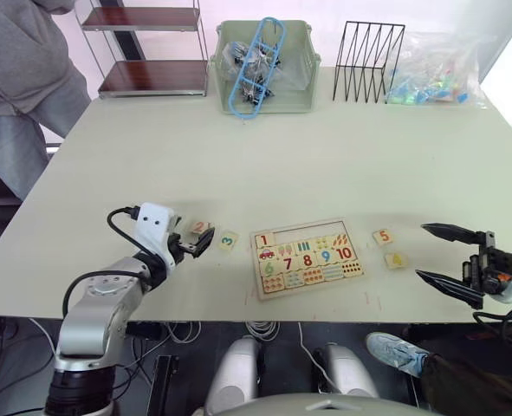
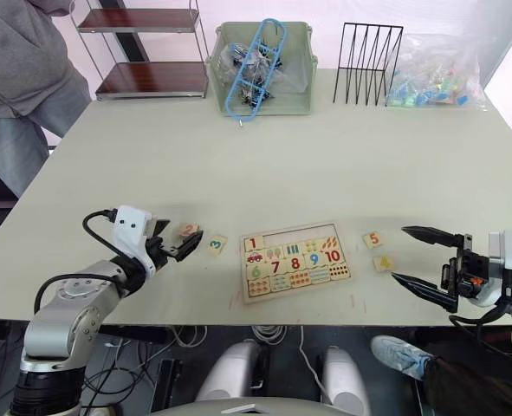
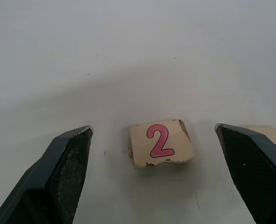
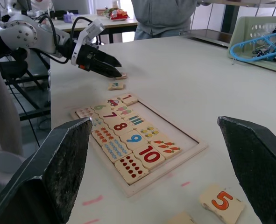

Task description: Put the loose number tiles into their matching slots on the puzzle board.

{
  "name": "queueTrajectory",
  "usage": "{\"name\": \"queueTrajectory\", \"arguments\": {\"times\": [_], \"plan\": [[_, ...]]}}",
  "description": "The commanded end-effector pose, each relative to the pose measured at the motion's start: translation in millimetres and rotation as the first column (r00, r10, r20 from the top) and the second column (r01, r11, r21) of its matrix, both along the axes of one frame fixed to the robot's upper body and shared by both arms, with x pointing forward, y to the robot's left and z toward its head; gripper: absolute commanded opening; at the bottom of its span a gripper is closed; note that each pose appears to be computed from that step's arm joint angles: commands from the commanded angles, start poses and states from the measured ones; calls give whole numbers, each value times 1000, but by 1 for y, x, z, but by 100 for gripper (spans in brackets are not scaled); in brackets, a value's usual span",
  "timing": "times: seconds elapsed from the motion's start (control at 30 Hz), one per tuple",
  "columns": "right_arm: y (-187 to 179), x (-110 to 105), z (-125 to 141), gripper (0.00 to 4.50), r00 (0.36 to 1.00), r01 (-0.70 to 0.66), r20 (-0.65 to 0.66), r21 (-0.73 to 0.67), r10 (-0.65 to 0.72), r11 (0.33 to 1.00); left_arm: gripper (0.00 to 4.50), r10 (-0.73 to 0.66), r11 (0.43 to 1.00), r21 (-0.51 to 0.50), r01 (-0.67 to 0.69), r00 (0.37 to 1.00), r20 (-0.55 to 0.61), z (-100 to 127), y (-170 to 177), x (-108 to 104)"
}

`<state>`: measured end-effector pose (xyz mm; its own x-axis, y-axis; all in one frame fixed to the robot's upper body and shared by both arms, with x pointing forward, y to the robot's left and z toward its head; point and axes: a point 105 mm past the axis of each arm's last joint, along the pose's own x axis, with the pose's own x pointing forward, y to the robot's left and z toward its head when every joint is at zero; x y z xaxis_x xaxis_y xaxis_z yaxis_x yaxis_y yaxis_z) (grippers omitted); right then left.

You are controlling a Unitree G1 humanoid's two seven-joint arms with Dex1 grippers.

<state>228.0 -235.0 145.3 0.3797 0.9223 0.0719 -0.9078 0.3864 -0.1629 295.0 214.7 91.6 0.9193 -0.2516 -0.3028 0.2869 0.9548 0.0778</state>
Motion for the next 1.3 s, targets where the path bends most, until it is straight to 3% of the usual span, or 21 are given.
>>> {"name": "queueTrajectory", "arguments": {"times": [0.03,0.3,0.4,0.53,0.57,0.97,1.3], "plan": [[-3,0,7,450,1000,-13,23,-15,13,1000,445,27,999,23,-27,1000,11,0,-7,1],[-6,-1,6,450,1000,-20,23,-20,21,1000,445,37,999,14,-37,999,-16,-8,-14,3],[-6,-2,4,450,999,-23,22,-20,23,1000,365,41,999,8,-41,999,-21,-9,-20,3],[-7,-2,3,450,999,-27,22,-21,28,999,171,43,999,15,-43,999,-22,-9,-25,2],[-8,-2,2,450,999,-29,21,-22,29,999,148,45,999,23,-45,999,-19,-8,-26,1],[0,1,5,450,995,-99,16,-35,100,994,148,266,963,-50,-266,964,-1,10,-26,-16],[5,11,4,450,986,-168,1,-68,168,983,148,444,889,-88,-449,893,-69,4,-15,-39]]}}
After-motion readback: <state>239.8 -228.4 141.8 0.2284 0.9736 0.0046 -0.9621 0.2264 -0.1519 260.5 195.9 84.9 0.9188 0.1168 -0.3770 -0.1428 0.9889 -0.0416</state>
